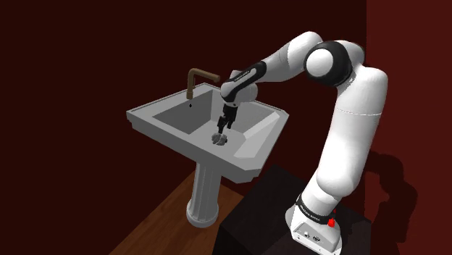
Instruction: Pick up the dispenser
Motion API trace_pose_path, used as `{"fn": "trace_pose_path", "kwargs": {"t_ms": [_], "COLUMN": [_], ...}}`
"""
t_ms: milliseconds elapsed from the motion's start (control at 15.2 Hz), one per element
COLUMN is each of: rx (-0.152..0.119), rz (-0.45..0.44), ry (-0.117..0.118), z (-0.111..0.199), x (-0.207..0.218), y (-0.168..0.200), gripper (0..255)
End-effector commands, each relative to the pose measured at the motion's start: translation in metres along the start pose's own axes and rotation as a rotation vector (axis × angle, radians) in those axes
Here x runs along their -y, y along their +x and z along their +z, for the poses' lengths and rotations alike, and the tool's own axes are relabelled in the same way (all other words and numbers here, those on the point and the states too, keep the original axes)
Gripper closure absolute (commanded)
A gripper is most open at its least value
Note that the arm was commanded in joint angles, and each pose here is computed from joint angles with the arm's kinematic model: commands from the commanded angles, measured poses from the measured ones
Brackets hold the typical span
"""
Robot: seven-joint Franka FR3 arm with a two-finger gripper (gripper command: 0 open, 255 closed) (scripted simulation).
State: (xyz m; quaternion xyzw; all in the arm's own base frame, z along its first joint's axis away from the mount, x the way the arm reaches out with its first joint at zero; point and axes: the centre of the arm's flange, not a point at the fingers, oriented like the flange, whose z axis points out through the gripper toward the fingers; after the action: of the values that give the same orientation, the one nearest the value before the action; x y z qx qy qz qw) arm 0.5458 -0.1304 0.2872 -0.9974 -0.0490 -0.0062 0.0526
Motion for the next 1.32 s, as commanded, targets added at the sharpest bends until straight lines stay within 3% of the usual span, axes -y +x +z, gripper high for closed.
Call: {"fn": "trace_pose_path", "kwargs": {"t_ms": [0,198,792,858,1254], "rx": [-0.011,-0.023,-0.023,-0.023,-0.023], "rz": [-0.002,-0.003,-0.003,-0.003,-0.003], "ry": [0.006,0.014,0.014,0.013,0.014], "z": [0.016,0.037,0.077,0.077,0.077], "x": [-0.010,-0.025,-0.029,-0.029,-0.029], "y": [0.017,0.039,0.038,0.038,0.038], "gripper": [0,0,0,255,255]}}
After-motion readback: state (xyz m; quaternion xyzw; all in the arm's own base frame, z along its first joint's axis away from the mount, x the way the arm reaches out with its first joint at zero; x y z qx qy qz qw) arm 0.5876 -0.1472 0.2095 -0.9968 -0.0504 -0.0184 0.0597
